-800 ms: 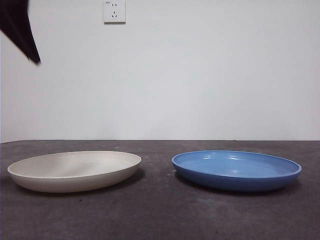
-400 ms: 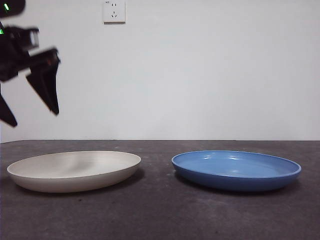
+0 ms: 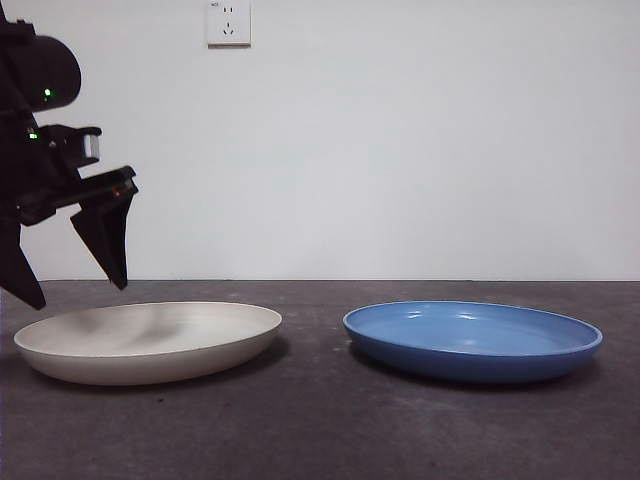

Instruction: Pick up the white plate, put it on the blue plate, put it on desk

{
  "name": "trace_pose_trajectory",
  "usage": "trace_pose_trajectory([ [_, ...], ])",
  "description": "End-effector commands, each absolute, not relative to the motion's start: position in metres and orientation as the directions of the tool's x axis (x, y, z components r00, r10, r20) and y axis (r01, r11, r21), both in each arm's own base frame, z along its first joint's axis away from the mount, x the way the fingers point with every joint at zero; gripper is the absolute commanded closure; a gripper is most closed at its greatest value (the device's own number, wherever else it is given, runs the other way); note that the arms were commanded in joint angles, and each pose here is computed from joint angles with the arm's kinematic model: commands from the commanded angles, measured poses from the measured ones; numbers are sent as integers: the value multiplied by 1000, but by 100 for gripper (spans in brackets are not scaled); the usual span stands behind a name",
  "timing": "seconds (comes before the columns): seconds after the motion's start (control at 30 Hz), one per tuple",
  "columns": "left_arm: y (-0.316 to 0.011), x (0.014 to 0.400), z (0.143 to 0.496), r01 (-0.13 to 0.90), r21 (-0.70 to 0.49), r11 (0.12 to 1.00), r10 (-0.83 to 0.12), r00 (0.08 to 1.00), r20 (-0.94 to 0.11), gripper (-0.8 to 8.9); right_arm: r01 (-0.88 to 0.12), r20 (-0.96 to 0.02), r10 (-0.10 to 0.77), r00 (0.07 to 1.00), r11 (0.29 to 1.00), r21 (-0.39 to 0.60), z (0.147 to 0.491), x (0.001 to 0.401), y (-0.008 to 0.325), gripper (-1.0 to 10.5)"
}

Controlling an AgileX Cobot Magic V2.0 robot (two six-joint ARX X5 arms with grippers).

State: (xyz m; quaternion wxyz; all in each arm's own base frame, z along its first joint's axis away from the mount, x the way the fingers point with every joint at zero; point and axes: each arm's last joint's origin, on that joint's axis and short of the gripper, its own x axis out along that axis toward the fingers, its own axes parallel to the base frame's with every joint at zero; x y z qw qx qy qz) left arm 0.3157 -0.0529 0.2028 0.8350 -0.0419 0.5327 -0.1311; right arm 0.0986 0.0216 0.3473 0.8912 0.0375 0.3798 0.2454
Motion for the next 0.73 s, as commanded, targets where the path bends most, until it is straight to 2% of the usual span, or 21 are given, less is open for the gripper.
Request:
trace_pose_trajectory([
  [0.03,-54,324,197,182,-200,963,-258,391,-884,379,-417,-645,471,602,874,249,352,99,22,473],
  [0.3,-55,327,184,173,-202,964,-252,351,-902,399,-417,-644,471,603,874,249,352,99,22,473],
  [0.53,-54,326,183,169,-203,965,-249,335,-909,633,-417,-644,471,603,874,248,352,99,22,473],
  [0.73,-54,324,182,164,-203,965,-246,314,-917,664,-418,-642,471,605,874,247,353,99,22,473],
])
